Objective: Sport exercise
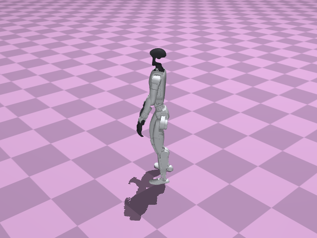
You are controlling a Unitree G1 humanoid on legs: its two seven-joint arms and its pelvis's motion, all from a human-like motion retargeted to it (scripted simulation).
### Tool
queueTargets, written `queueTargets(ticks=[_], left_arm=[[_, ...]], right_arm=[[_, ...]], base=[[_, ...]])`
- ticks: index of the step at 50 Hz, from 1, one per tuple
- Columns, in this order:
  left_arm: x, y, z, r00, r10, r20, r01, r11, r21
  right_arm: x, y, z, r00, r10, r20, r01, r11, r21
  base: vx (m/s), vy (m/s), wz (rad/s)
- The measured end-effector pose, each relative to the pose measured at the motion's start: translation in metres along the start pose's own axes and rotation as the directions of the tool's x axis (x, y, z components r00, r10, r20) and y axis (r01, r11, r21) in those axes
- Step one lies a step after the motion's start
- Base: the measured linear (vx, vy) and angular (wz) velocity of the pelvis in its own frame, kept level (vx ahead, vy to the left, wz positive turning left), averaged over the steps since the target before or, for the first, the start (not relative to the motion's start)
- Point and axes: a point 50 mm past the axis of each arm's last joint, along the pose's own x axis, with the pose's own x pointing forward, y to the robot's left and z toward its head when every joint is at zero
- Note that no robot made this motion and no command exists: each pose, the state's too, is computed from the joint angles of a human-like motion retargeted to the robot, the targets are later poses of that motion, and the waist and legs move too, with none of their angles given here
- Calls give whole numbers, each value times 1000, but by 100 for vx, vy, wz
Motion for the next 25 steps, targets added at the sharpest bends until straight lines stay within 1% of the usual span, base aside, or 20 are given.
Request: queueTargets(ticks=[15,25], left_arm=[[1,-16,-11,996,-71,-51,69,996,-49],[1,-15,-13,994,-94,-53,90,993,-80]], right_arm=[[-2,-2,-16,997,-4,-71,10,995,95],[-3,4,-22,996,22,-88,-11,992,127]], base=[[0,0,0],[0,0,0]])
